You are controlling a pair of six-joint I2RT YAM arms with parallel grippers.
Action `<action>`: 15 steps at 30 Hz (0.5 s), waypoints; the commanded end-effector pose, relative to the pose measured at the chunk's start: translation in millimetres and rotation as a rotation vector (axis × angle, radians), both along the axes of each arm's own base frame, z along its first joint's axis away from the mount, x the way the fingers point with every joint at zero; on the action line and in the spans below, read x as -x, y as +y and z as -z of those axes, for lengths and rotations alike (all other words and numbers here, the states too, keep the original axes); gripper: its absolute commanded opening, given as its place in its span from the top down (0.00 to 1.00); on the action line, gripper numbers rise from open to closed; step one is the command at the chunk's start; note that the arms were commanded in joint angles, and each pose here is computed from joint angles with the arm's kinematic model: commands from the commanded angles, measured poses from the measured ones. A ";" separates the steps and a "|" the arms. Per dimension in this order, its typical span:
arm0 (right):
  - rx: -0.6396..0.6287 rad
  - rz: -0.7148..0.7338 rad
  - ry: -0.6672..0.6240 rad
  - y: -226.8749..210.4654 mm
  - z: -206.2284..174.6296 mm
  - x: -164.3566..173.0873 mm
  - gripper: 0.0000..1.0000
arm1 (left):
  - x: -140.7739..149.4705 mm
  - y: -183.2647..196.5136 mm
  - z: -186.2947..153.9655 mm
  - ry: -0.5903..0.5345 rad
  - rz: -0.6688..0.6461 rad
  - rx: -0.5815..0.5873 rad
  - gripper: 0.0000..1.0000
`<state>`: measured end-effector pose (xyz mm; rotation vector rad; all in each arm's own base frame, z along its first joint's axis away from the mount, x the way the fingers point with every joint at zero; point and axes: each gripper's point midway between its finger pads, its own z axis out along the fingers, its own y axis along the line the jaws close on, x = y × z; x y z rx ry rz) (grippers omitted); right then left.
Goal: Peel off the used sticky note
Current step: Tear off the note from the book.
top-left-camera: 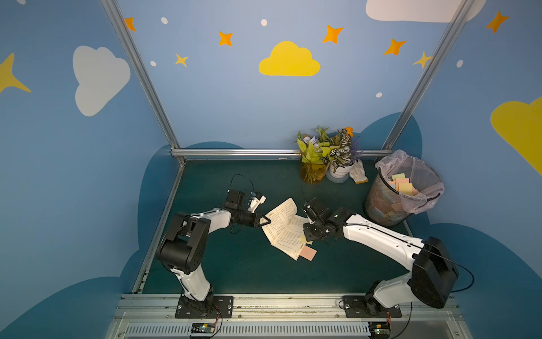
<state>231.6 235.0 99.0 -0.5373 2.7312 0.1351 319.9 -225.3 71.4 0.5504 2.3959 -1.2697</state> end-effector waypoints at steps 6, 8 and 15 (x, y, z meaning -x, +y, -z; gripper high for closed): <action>0.304 -0.234 -0.083 18.1 5.0 17.2 1.00 | 2.9 4.2 11.6 0.051 -0.010 -0.027 0.97; 0.327 -0.293 -0.079 28.6 10.3 26.1 1.00 | 3.0 4.1 11.6 0.051 -0.009 -0.026 0.97; 0.426 -0.425 -0.054 49.3 31.3 44.7 1.00 | 3.3 4.0 11.7 0.052 -0.008 -0.026 0.97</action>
